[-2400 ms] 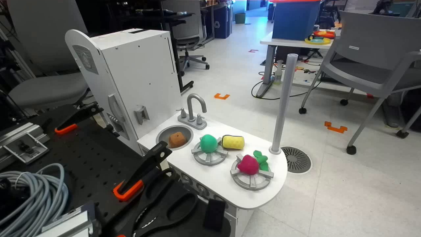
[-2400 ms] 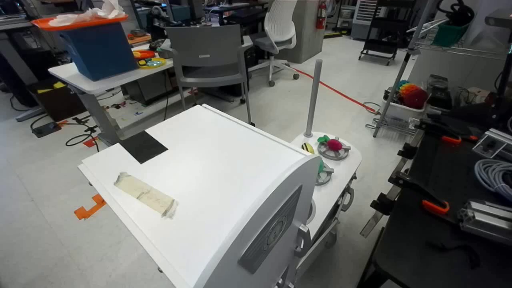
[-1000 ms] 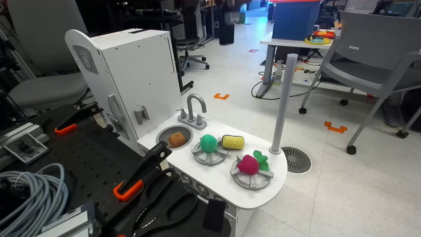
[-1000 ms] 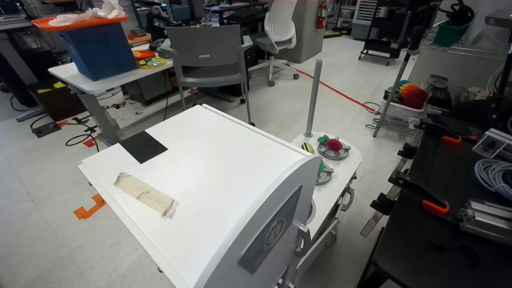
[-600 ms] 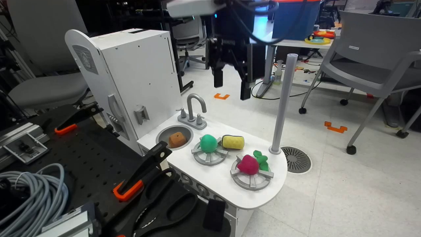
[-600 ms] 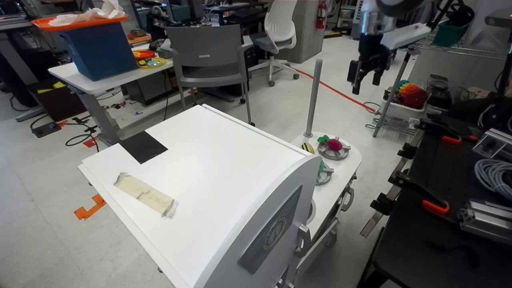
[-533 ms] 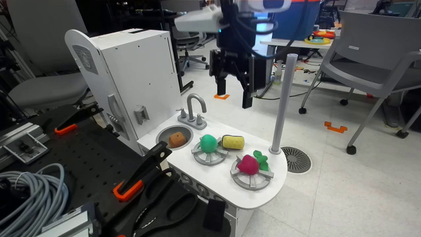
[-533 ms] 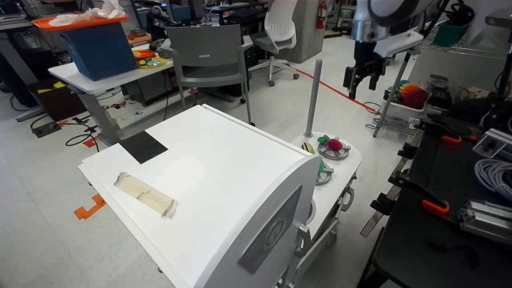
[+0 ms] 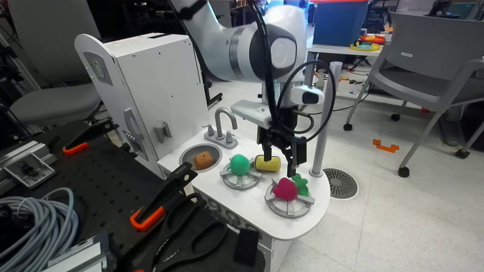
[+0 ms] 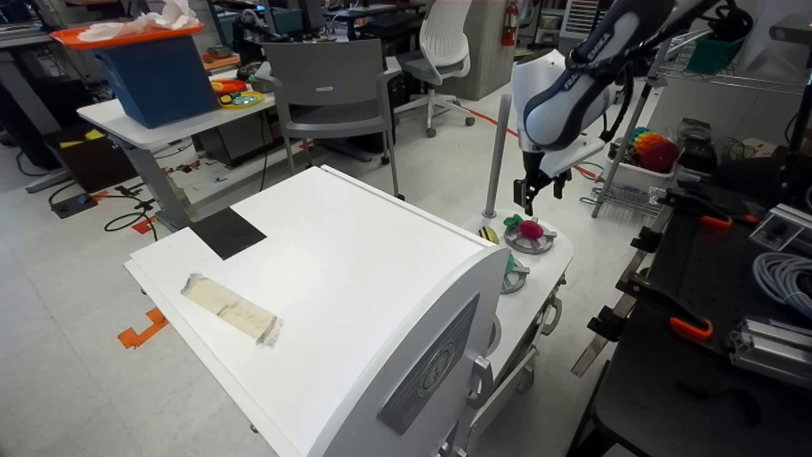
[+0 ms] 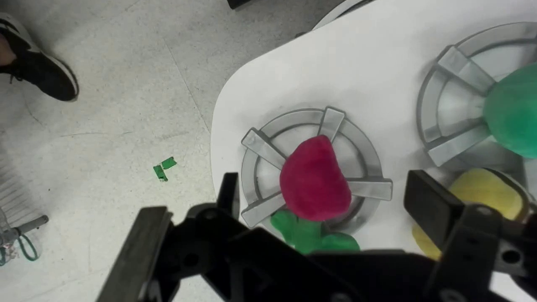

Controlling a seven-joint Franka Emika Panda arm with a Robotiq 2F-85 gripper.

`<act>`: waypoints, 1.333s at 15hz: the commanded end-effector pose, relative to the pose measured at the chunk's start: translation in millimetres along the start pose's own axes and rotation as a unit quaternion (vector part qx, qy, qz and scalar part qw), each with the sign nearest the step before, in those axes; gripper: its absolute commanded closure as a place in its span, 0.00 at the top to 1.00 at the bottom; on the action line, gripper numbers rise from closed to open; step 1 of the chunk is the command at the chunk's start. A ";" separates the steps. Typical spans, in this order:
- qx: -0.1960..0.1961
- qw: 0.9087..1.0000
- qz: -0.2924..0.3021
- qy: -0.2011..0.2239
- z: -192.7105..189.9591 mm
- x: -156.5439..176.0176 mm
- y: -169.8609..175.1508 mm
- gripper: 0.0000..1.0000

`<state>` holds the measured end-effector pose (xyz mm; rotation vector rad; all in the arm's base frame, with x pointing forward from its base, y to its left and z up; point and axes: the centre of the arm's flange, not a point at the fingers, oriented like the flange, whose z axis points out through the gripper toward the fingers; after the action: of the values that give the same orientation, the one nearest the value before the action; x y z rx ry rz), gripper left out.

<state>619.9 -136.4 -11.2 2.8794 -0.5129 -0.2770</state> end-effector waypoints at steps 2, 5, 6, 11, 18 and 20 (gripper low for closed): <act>-0.042 0.999 0.012 0.016 65.3 62.1 -21.7 1.00; -0.057 0.998 0.012 0.024 88.5 71.5 -25.3 0.99; -0.063 0.998 0.015 0.027 93.3 74.8 -24.9 0.74; -0.075 0.997 0.013 0.018 103.5 76.3 -27.3 0.45; -0.070 0.996 -0.058 -0.005 86.5 10.2 -4.0 0.01; -0.064 0.994 -0.088 -0.002 85.4 -10.0 0.7 0.04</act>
<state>642.2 -152.3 -108.9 2.7900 -0.3519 -0.2784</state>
